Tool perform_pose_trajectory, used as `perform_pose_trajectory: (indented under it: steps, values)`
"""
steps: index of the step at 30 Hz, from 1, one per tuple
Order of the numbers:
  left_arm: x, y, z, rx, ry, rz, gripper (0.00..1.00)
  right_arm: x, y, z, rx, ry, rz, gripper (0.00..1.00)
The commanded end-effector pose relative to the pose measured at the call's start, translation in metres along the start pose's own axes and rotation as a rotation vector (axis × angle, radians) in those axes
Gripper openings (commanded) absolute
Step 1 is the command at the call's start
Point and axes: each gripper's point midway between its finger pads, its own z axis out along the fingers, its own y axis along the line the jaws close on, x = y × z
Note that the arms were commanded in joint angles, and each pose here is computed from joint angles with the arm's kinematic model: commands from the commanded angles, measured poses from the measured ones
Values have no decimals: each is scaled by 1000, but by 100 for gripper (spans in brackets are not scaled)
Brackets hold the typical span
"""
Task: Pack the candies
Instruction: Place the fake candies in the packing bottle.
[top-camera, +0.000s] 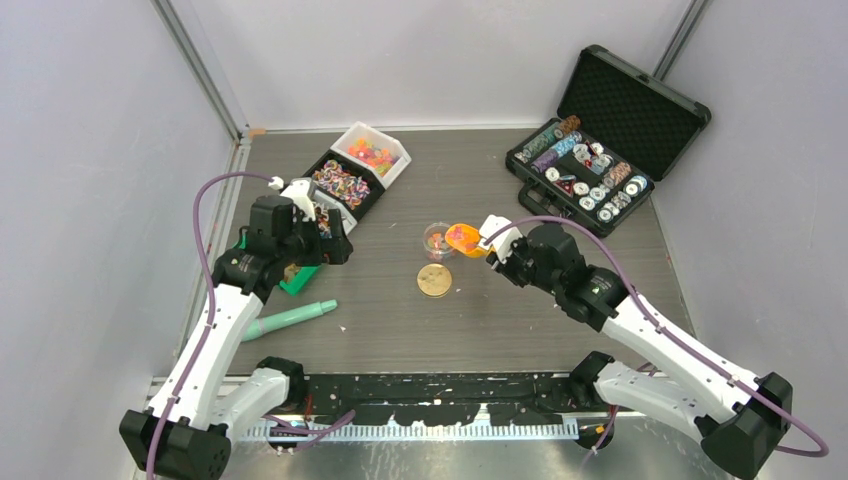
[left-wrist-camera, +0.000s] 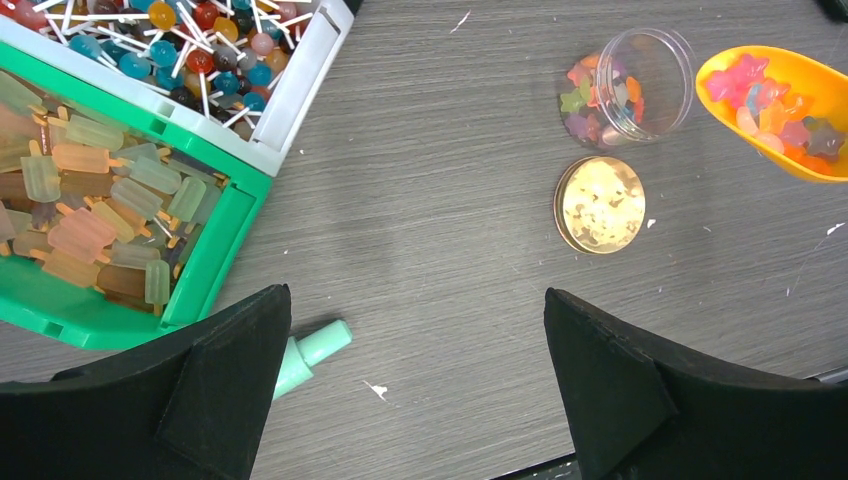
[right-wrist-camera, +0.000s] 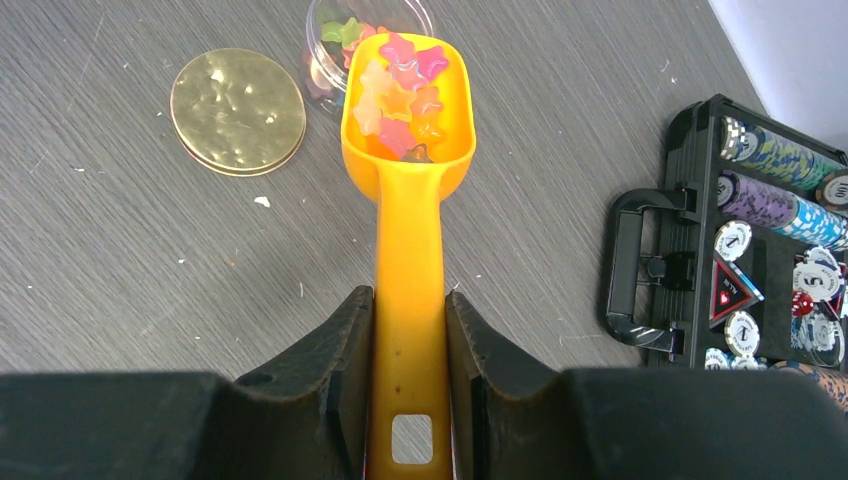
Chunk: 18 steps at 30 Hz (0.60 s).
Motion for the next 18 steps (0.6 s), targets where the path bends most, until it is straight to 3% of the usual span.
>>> perform_pose_trajectory:
  steps: [1, 18]
  values:
    - [-16, -4, -10, 4, -53, 29, 100, -29, -13, -3, 24, -56, -21, 0]
    - [-14, -6, -10, 9, -49, 36, 100, -29, -9, 4, -42, 32, -68, 0]
